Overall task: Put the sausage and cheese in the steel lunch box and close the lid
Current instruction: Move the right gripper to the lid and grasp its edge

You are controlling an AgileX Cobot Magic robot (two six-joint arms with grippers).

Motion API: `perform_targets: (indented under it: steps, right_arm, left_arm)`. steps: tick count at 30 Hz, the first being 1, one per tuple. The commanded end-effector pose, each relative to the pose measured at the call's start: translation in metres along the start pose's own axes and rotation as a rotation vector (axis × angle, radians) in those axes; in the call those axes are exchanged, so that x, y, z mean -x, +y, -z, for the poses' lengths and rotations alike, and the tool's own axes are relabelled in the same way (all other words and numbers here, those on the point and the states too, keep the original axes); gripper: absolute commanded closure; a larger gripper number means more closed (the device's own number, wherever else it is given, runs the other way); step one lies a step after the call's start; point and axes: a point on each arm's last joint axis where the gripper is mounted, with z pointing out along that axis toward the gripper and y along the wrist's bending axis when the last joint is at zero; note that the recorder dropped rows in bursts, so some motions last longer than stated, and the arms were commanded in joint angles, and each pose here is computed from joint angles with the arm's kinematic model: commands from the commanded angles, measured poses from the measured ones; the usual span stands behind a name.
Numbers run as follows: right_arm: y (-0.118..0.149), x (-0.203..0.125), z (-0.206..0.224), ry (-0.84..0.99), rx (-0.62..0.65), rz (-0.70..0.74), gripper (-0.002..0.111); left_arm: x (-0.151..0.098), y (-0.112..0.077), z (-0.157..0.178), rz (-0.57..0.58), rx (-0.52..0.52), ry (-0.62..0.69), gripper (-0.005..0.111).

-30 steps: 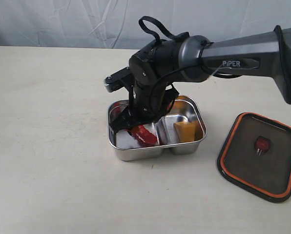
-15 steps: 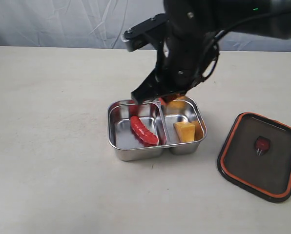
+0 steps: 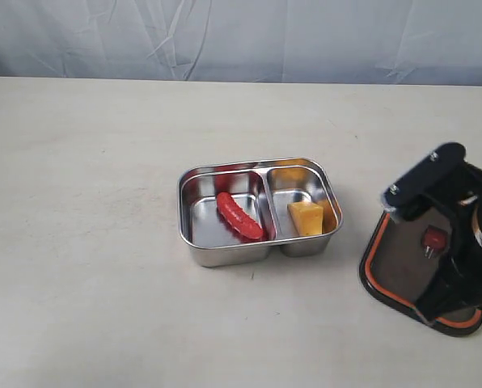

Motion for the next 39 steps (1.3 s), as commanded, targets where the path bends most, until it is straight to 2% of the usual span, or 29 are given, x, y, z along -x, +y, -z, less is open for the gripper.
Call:
perform_targets:
  steps: [1, 7, 13, 16, 19, 25, 39]
  right_arm:
    - [0.003, -0.017, -0.024, -0.021, 0.016, 0.004, 0.074]
    - [0.009, -0.016, -0.03, -0.086, 0.054, 0.119, 0.074]
    - [0.019, -0.015, -0.054, -0.011, 0.058, 0.172, 0.074]
    - [0.011, -0.01, -0.069, 0.032, 0.021, 0.114, 0.074]
    - [0.003, -0.007, -0.079, 0.025, 0.059, 0.047, 0.074]
    - [0.009, 0.001, -0.086, -0.028, 0.133, 0.108, 0.074]
    - [0.019, 0.003, -0.115, 0.068, 0.131, 0.16, 0.074]
  left_arm:
    - [0.0, -0.001, 0.0, -0.001, -0.009, -0.014, 0.107]
    - [0.0, -0.001, 0.0, -0.031, -0.009, -0.014, 0.107]
    - [0.0, -0.001, 0.0, -0.033, -0.009, -0.016, 0.107]
    - [0.0, -0.001, 0.0, -0.035, -0.008, -0.016, 0.107]
    - [0.0, -0.001, 0.0, -0.035, -0.008, -0.016, 0.107]
    - [0.0, -0.001, 0.0, -0.035, -0.008, -0.016, 0.107]
    - [0.0, -0.001, 0.0, -0.035, -0.008, -0.016, 0.107]
